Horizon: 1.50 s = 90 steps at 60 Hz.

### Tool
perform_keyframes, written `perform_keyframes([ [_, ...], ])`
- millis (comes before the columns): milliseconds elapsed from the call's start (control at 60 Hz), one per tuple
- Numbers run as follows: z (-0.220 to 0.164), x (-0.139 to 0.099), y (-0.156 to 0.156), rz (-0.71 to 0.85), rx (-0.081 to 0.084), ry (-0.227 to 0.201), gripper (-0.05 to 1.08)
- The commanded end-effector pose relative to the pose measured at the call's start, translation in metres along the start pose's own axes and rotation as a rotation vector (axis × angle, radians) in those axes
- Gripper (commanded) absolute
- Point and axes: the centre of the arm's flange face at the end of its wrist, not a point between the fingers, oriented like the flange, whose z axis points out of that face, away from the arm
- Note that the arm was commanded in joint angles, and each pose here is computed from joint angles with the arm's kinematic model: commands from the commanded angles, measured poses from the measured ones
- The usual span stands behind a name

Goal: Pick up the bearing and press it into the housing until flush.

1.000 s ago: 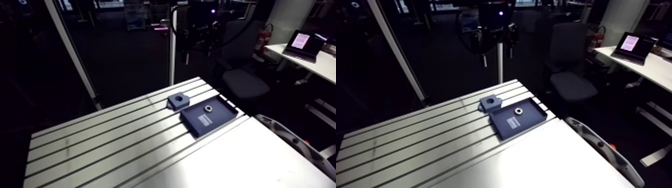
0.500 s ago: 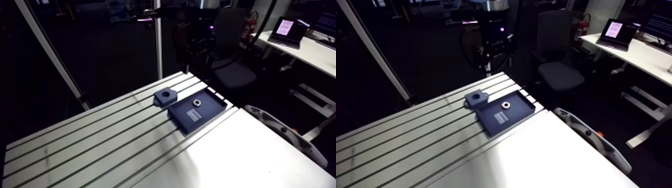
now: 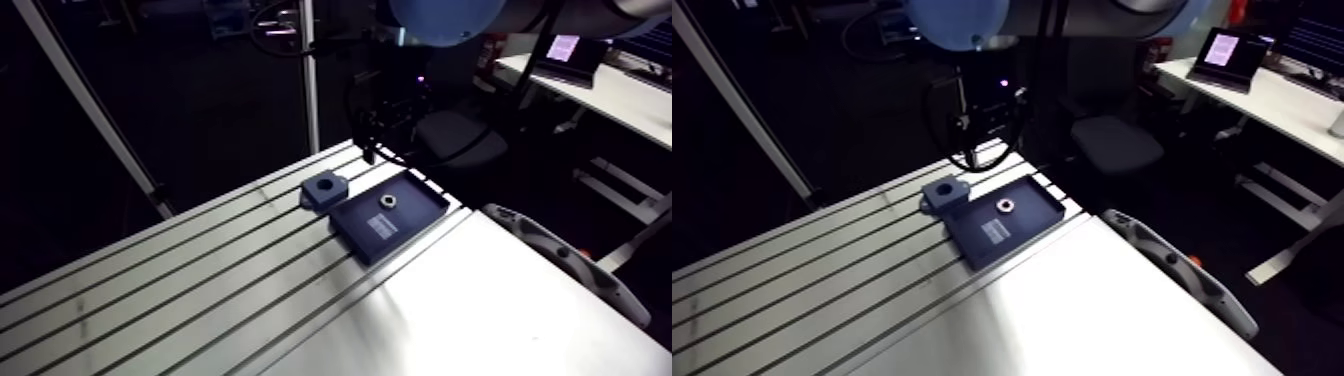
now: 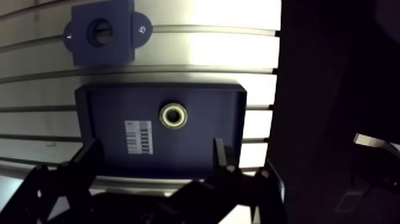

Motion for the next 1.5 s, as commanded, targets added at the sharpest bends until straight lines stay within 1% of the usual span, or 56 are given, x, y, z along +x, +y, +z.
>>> perform_keyframes([
  [17, 0.021, -0.012, 0.007, 0.019, 0.006, -0.008, 0.01],
  [117, 0.029, -0.015, 0.011, 0.028, 0.011, -0.016, 0.01],
  [150, 0.034, -0.017, 0.013, 0.034, 0.018, -0.023, 0.01],
  [167, 0.034, -0.017, 0.013, 0.034, 0.018, -0.023, 0.01],
  [183, 0.038, -0.018, 0.013, 0.036, 0.023, -0.028, 0.01],
  [267, 0.044, -0.019, 0.013, 0.038, 0.026, -0.032, 0.01],
  [283, 0.048, -0.019, 0.012, 0.039, 0.029, -0.036, 0.01],
  [333, 0.051, -0.019, 0.012, 0.041, 0.03, -0.037, 0.01],
  [400, 0.057, -0.02, 0.012, 0.038, 0.025, -0.033, 0.01],
  [467, 0.058, -0.02, 0.011, 0.04, 0.025, -0.033, 0.01],
  [667, 0.063, -0.022, 0.006, 0.047, 0.032, -0.04, 0.01],
  [683, 0.065, -0.024, 0.006, 0.048, 0.037, -0.043, 0.01],
  [750, 0.067, -0.025, 0.005, 0.05, 0.039, -0.046, 0.01],
  [767, 0.067, -0.025, 0.005, 0.05, 0.039, -0.046, 0.01],
  [800, 0.067, -0.025, 0.006, 0.05, 0.031, -0.036, 0.01],
  [817, 0.067, -0.025, 0.006, 0.05, 0.031, -0.036, 0.01],
  [833, 0.066, -0.024, 0.007, 0.051, 0.025, -0.03, 0.01],
  [850, 0.066, -0.024, 0.007, 0.051, 0.025, -0.03, 0.01],
  [867, 0.066, -0.024, 0.007, 0.048, 0.02, -0.023, 0.01],
  [883, 0.066, -0.024, 0.007, 0.048, 0.02, -0.023, 0.01],
  [900, 0.066, -0.023, 0.008, 0.048, 0.014, -0.017, 0.01],
  [933, 0.066, -0.023, 0.007, 0.048, 0.013, -0.016, 0.01],
  [1383, 0.075, -0.028, 0.005, 0.05, 0.024, -0.032, 0.01],
  [1500, 0.075, -0.028, 0.005, 0.051, 0.023, -0.032, 0.01],
])
